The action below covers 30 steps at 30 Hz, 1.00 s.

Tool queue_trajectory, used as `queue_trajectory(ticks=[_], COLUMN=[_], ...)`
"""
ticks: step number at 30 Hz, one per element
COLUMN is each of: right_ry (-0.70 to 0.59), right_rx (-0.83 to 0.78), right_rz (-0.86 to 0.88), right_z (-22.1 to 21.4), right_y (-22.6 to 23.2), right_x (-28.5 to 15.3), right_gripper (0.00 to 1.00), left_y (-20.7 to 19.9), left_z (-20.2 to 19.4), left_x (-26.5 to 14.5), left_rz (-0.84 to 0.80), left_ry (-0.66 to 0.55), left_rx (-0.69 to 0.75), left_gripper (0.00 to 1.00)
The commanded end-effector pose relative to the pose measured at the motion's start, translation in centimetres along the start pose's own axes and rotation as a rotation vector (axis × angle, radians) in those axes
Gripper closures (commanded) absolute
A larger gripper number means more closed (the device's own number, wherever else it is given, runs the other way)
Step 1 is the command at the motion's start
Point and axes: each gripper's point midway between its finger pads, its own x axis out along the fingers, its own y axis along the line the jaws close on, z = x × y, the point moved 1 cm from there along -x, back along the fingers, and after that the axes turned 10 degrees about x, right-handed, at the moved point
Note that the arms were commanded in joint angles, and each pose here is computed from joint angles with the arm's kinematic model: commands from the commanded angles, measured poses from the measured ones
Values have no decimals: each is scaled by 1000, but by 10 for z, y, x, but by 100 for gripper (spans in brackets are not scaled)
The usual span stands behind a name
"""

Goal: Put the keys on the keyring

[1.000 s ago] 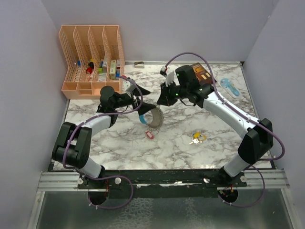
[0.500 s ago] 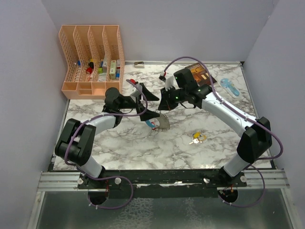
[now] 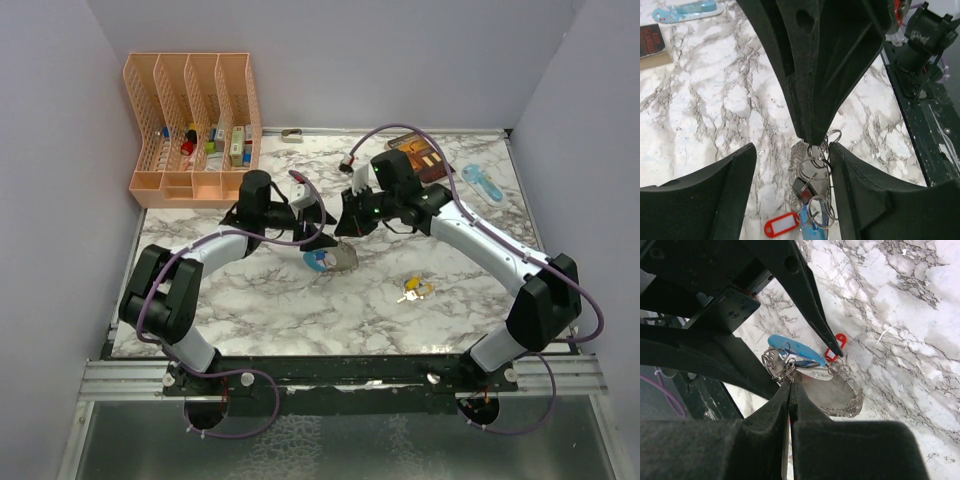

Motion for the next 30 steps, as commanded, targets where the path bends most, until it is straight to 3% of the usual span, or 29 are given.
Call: queue_trajectory(ticks=[1,15,24,26,30], right_ry=[-95,-118,-124,-121,-121], right_rx=[-30,-23,-16,-13,-5], right_rz=[-12,-42,-69,-75,-92], right_z=[16,18,12,10,2], right_y=[7,4,0,0,-2], right_x=[-10,-14,-19,-21,-26], right_gripper=[99,99,99,99,99], left_y=[-5,-1,3,6,12], left_z=[-5,3,4,3,3], left_x=[-4,-5,-6,-7,-11], left_rz=[-16,-27,-8,9,37], left_ry=[76,102,117,126,135], left_rx=[40,42,33,31,19], left_gripper=[41,82,93,99,100])
